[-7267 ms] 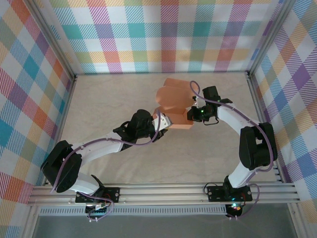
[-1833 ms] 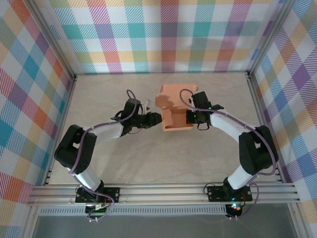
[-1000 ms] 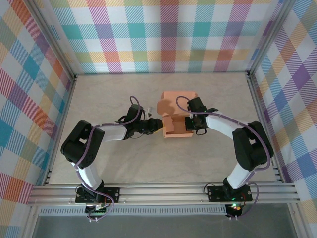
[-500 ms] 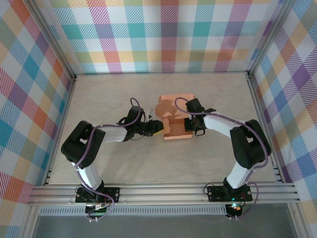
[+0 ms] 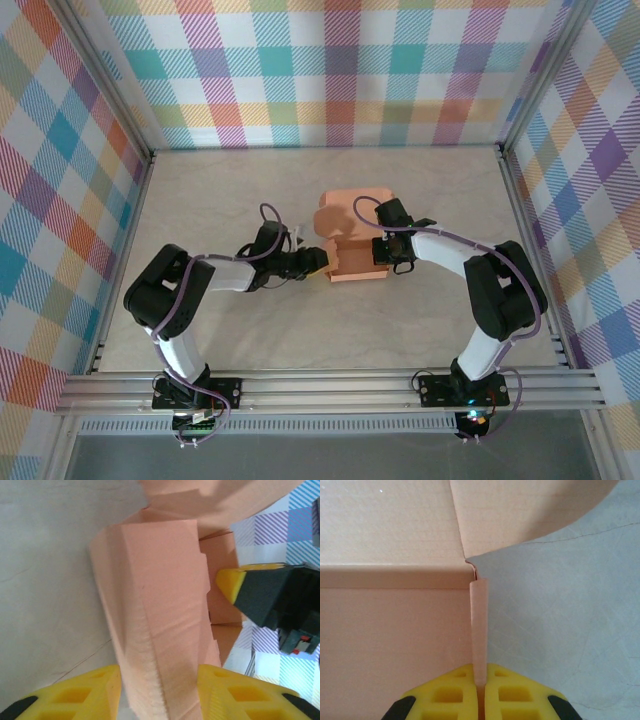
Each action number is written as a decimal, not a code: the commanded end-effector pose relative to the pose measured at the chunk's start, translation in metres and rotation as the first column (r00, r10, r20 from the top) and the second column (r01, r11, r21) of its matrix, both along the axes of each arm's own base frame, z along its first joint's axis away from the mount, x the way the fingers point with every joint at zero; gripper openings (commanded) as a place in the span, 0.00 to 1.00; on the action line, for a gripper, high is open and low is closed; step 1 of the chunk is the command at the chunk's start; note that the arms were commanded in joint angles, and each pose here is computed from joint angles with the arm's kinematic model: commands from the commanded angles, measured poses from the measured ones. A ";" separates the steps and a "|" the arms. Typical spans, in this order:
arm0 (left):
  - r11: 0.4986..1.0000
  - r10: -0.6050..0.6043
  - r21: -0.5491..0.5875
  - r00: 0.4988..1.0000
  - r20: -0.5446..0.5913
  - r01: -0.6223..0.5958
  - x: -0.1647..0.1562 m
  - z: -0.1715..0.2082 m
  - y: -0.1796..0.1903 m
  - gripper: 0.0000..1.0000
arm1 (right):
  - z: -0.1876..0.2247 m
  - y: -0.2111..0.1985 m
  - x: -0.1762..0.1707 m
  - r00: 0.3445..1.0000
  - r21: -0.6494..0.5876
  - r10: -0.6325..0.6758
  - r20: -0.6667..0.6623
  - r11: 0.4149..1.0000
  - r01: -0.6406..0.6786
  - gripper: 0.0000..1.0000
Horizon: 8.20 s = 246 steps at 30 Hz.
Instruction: Fold the paper box
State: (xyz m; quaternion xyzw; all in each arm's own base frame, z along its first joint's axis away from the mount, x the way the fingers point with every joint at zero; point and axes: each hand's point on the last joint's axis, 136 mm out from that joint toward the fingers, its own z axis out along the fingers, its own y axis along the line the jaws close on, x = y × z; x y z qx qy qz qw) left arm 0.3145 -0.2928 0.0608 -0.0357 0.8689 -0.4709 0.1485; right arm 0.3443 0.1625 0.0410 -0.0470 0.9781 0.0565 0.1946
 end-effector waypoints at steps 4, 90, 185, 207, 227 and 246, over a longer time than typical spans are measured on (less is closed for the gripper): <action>0.995 0.092 -0.039 0.992 0.084 -0.089 0.008 0.020 0.019 0.52 | -0.010 0.002 -0.002 0.998 0.023 -0.017 -0.053 1.000 0.018 0.00; 0.998 -0.018 0.060 1.000 -0.024 0.020 0.001 -0.014 -0.013 0.27 | -0.002 0.013 -0.002 0.998 0.041 0.008 -0.055 0.999 -0.006 0.00; 0.583 0.079 0.803 0.992 0.099 -0.127 0.012 -0.014 0.007 0.24 | -0.001 0.042 -0.016 0.998 0.037 -0.061 -0.002 0.997 0.061 0.00; 0.661 0.167 0.603 0.871 0.463 -0.447 0.003 0.093 0.067 0.71 | -0.009 0.003 -0.006 0.995 -0.349 -0.022 0.095 0.935 0.054 0.00; 0.675 0.214 0.580 0.873 0.437 -0.456 0.005 0.081 0.089 0.72 | 0.024 0.024 0.000 0.982 -0.176 -0.013 0.190 0.983 0.047 0.38; 0.829 -0.083 0.513 0.858 0.506 -0.222 0.047 0.113 0.069 1.00 | 0.096 0.013 0.007 0.951 0.164 0.128 0.280 0.970 -0.179 0.82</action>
